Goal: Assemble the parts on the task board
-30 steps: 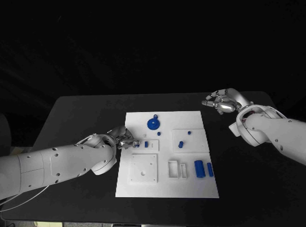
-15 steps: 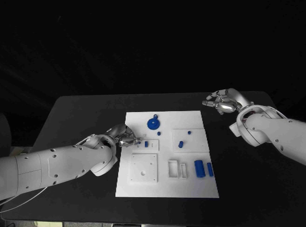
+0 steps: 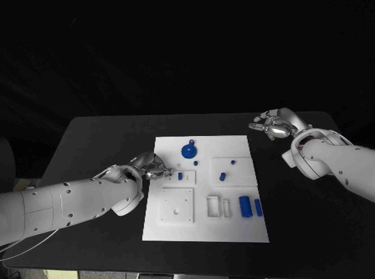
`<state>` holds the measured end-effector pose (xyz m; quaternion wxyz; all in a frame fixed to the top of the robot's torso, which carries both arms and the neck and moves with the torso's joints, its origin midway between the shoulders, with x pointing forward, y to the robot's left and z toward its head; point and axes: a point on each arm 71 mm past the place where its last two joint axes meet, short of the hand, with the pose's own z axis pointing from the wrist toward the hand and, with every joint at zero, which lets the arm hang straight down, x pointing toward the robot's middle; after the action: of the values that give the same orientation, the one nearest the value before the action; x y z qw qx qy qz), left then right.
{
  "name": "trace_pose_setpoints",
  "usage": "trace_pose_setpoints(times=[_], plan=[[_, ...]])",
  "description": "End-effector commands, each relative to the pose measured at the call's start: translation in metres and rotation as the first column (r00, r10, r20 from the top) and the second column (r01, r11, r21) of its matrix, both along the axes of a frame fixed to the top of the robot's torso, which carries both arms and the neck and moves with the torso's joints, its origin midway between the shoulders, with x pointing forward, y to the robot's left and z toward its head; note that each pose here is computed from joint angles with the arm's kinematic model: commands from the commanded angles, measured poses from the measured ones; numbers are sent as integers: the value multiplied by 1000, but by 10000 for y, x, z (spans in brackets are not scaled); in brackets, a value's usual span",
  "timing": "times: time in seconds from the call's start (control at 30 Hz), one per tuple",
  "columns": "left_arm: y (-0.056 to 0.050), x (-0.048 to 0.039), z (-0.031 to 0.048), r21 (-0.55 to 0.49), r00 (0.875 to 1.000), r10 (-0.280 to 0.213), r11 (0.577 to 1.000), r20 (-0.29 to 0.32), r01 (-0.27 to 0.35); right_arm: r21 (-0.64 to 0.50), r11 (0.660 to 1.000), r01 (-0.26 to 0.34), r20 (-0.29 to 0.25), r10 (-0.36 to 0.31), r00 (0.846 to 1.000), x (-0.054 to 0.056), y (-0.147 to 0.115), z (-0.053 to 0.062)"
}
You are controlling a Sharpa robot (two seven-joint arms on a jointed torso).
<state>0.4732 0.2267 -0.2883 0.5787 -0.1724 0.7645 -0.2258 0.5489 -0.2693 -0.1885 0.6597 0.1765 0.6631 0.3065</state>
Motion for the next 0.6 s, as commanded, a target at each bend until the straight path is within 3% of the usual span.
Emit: trace_pose_setpoints(times=[0.03,0.6], plan=[[-17,-14,-2,12,999,-15,1000,46,14,0,1000,-18,-3,18,1000,-6,18,-4],[-38,-68,-80,55,996,-31,998,82,26,0,1000,-17,-3,17,1000,-10,13,-2]])
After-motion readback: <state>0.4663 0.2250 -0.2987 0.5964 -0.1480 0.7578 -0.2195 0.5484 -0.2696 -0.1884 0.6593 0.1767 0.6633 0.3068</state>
